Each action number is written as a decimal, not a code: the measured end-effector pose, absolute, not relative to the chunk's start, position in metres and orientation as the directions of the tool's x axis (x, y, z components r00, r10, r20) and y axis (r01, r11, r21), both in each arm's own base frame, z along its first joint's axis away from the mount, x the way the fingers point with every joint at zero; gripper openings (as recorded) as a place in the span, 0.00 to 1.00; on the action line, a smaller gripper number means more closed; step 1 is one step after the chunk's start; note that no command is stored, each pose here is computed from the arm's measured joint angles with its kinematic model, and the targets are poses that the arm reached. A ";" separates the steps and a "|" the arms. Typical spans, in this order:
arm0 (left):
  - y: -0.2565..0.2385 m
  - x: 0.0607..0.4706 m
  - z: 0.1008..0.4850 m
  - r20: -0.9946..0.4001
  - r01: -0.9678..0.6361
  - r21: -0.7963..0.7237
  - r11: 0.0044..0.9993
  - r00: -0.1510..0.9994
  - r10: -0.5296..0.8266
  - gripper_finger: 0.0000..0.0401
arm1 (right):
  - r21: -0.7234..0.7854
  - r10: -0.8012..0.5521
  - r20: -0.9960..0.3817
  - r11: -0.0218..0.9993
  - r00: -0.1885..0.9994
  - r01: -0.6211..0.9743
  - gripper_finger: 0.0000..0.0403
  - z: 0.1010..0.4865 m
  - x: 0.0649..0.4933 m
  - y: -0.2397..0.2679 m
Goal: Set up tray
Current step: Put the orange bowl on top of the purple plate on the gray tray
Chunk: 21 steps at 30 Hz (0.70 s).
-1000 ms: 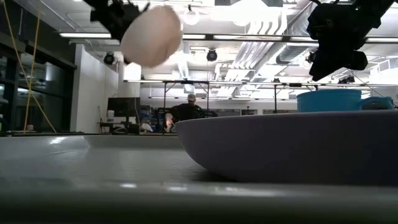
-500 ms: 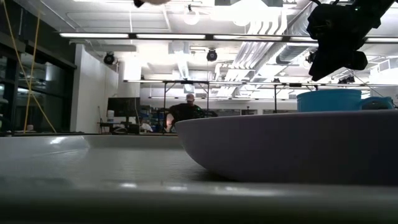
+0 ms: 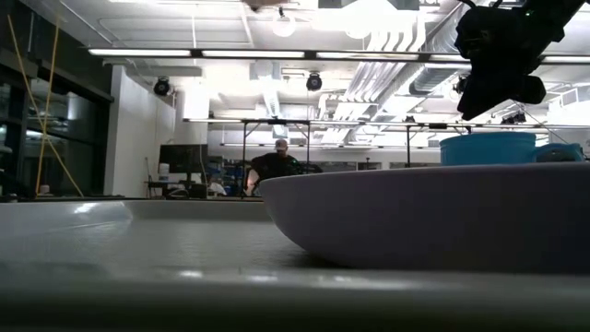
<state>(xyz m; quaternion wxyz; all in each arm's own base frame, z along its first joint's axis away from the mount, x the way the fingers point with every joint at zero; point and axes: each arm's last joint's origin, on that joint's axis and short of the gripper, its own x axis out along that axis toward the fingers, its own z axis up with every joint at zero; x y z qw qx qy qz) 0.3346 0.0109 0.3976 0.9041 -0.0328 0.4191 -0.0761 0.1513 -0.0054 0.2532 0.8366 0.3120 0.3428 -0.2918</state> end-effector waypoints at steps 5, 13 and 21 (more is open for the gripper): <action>-0.009 0.385 0.346 -0.803 0.159 -0.134 0.978 0.561 -0.201 0.04 | 0.305 -0.299 -0.775 0.593 0.556 0.745 0.17 0.251 0.148 -0.006; -0.025 0.433 0.273 -0.847 0.204 -0.200 0.958 0.456 -0.274 0.04 | 0.268 -0.364 -0.819 0.441 0.443 0.857 0.17 0.246 0.138 -0.014; -0.027 0.460 0.250 -0.838 0.200 -0.253 0.947 0.444 -0.318 0.04 | 0.243 -0.390 -0.841 0.347 0.375 0.906 0.17 0.244 0.130 -0.025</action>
